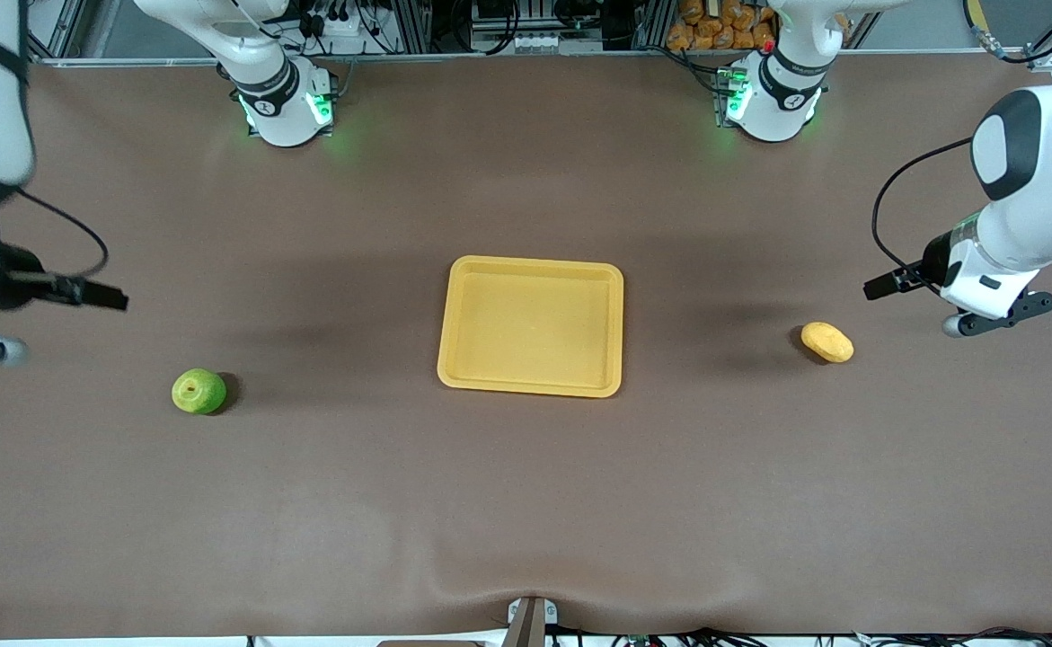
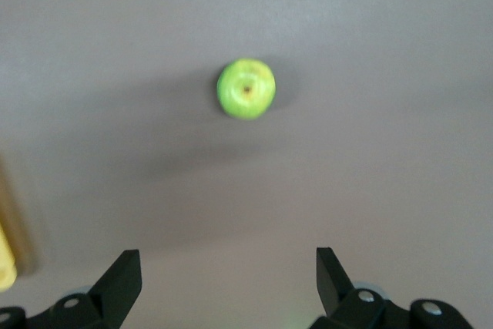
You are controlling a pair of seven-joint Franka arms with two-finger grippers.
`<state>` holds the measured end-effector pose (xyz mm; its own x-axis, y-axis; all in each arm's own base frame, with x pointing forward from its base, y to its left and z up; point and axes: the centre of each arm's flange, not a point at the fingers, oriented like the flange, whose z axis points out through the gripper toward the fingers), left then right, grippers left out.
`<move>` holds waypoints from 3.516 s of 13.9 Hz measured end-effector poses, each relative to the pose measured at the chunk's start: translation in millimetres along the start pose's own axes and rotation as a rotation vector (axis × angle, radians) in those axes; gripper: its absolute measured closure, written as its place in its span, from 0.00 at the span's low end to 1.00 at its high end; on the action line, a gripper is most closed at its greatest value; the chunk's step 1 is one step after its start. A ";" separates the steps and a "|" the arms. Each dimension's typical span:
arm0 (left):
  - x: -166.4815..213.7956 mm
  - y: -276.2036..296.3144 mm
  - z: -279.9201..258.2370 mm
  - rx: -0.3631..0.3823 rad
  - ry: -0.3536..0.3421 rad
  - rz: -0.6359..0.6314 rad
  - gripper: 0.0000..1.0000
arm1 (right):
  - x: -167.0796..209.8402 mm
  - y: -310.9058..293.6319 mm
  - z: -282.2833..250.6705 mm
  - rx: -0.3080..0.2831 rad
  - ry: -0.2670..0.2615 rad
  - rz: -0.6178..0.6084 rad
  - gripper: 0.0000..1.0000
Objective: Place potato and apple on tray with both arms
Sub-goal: 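Move the left gripper toward the potato while the right gripper approaches the apple, then close the left gripper on the potato while the right gripper grasps the apple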
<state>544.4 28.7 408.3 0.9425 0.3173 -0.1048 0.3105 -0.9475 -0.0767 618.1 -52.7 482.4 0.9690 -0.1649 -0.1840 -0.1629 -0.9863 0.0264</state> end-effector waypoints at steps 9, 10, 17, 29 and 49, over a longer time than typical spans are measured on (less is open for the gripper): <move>30.0 -14.4 68.5 -0.028 -0.043 -0.210 0.00 | 52.2 36.2 76.7 0.128 0.008 0.107 0.00; 33.3 -14.2 76.6 -0.050 -0.049 -0.243 0.00 | 54.8 36.3 84.4 0.127 0.002 0.108 0.00; 55.3 -16.8 148.7 -0.102 -0.077 -0.514 0.00 | 68.2 29.8 105.8 0.110 0.030 0.095 0.00; 55.4 -6.6 192.2 -0.076 -0.125 -0.568 0.00 | 81.9 25.5 242.1 0.125 -0.082 -0.020 0.00; 58.1 83.6 168.2 -0.141 -0.096 -0.498 0.44 | 88.8 19.0 297.2 0.083 0.010 -0.045 0.00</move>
<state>604.3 -25.5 229.0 0.6633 0.7262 -0.1810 0.7376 -0.6753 -0.0064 645.9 -84.8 174.6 0.9773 -0.1212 -0.1737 -0.1339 -0.9889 -0.0636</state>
